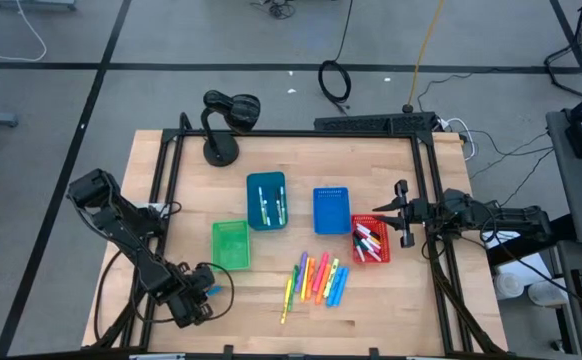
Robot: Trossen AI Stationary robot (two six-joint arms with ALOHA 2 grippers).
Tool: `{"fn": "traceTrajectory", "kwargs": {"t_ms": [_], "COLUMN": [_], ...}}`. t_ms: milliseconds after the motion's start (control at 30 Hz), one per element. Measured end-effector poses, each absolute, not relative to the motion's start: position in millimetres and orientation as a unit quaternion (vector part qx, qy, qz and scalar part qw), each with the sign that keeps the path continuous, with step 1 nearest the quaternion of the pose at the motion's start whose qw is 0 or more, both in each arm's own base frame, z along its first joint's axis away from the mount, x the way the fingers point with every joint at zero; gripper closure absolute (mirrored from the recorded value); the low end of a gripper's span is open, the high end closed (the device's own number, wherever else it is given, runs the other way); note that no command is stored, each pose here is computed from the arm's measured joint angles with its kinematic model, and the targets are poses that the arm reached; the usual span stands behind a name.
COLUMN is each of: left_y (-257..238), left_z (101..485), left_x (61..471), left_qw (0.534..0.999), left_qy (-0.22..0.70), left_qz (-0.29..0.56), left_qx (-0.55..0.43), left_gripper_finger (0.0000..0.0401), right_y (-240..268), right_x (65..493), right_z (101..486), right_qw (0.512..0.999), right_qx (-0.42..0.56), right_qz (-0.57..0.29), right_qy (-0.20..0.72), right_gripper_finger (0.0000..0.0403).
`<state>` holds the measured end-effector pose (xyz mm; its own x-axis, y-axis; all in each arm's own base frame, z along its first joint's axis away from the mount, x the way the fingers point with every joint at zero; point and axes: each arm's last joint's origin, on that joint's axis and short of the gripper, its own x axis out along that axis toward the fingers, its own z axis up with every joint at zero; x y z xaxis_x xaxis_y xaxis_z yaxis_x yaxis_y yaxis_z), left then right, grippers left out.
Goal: Pick & Place Markers
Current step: Put the blue marker pen into the dark blue bin
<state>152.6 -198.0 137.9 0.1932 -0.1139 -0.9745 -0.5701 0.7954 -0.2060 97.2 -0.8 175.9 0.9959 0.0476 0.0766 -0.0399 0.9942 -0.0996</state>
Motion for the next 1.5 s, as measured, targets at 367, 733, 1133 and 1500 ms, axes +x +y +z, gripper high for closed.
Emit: {"fn": "traceTrajectory", "kwargs": {"t_ms": [367, 733, 1133, 1500], "left_y": [-194.5, -194.8, -208.3, -221.8], "left_z": [123.0, 122.9, 145.0, 194.6], "left_x": [149.6, 150.9, 164.0, 204.2], "left_qw": [0.693, 0.697, 0.797, 0.896], "left_qy": [0.622, 0.609, 0.499, 0.353], "left_qz": [0.214, 0.222, 0.165, 0.102], "left_qx": [-0.295, -0.306, -0.297, -0.251], "left_gripper_finger": [0.0329, 0.0373, 0.0374, 0.0377], "right_y": [-0.8, -0.8, -0.8, -0.8], "right_x": [97.2, 97.2, 97.2, 97.2], "right_z": [175.9, 175.9, 175.9, 176.1], "right_qw": [0.998, 0.998, 0.998, 0.998], "right_qx": [-0.049, -0.049, -0.049, -0.049], "right_qz": [0.022, 0.022, 0.022, 0.022], "right_qy": [-0.039, -0.039, -0.039, -0.04], "right_gripper_finger": [0.0332, 0.0332, 0.0332, 0.0332]}}
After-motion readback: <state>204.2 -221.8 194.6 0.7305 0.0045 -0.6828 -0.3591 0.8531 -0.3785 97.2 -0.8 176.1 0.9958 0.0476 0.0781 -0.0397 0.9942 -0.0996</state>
